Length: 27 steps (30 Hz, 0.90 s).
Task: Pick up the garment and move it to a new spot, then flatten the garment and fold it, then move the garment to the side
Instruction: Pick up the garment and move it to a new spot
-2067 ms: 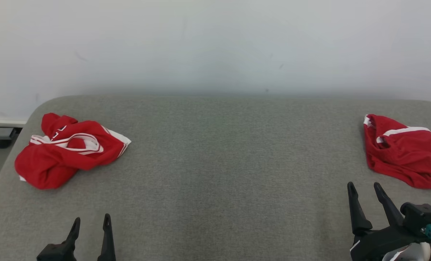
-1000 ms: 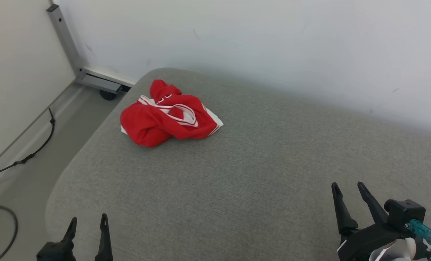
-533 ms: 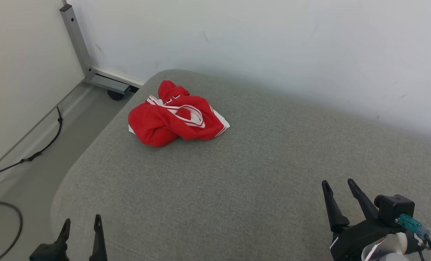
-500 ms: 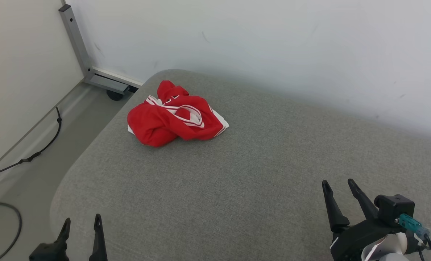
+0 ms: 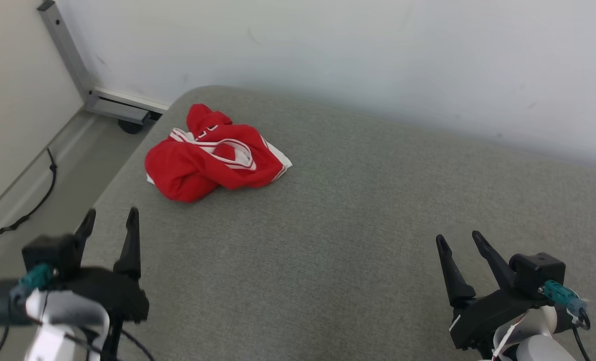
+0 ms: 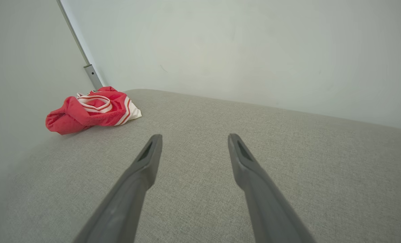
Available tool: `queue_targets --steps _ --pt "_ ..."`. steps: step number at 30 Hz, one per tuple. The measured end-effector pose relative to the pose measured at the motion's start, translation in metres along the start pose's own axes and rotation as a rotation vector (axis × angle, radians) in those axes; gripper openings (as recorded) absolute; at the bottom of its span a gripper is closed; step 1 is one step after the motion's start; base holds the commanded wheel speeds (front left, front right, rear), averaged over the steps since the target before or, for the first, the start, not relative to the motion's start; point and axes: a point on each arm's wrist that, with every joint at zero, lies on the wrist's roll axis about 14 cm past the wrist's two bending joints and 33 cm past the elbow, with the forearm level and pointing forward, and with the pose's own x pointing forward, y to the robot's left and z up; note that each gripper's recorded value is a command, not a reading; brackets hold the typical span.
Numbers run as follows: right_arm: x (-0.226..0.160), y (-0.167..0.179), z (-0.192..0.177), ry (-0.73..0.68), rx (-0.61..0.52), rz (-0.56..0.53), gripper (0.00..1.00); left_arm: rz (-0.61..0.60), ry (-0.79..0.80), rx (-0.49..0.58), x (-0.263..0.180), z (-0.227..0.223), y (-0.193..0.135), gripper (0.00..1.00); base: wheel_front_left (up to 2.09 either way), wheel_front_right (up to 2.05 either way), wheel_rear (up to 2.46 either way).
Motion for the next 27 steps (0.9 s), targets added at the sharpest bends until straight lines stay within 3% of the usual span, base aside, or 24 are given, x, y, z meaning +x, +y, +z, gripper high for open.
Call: queue_targets --steps 7,12,22,27 --pt "0.003 -0.017 0.001 0.001 0.001 -0.030 1.00 -0.092 0.019 0.008 0.056 0.023 -0.020 1.00 0.00 0.00 0.00" --pt "0.007 -0.032 0.005 -0.012 0.001 -0.060 1.00 -0.087 0.048 -0.003 0.097 0.035 -0.016 1.00 0.00 0.00 0.00" --pt "0.008 -0.080 0.006 -0.019 0.006 -0.163 1.00 -0.107 0.251 0.005 0.165 0.004 -0.021 1.00 0.00 0.00 0.00" --pt "0.002 -0.106 -0.005 0.008 0.013 -0.224 1.00 -0.131 0.331 0.015 0.190 -0.016 -0.039 1.00 0.00 0.00 0.00"
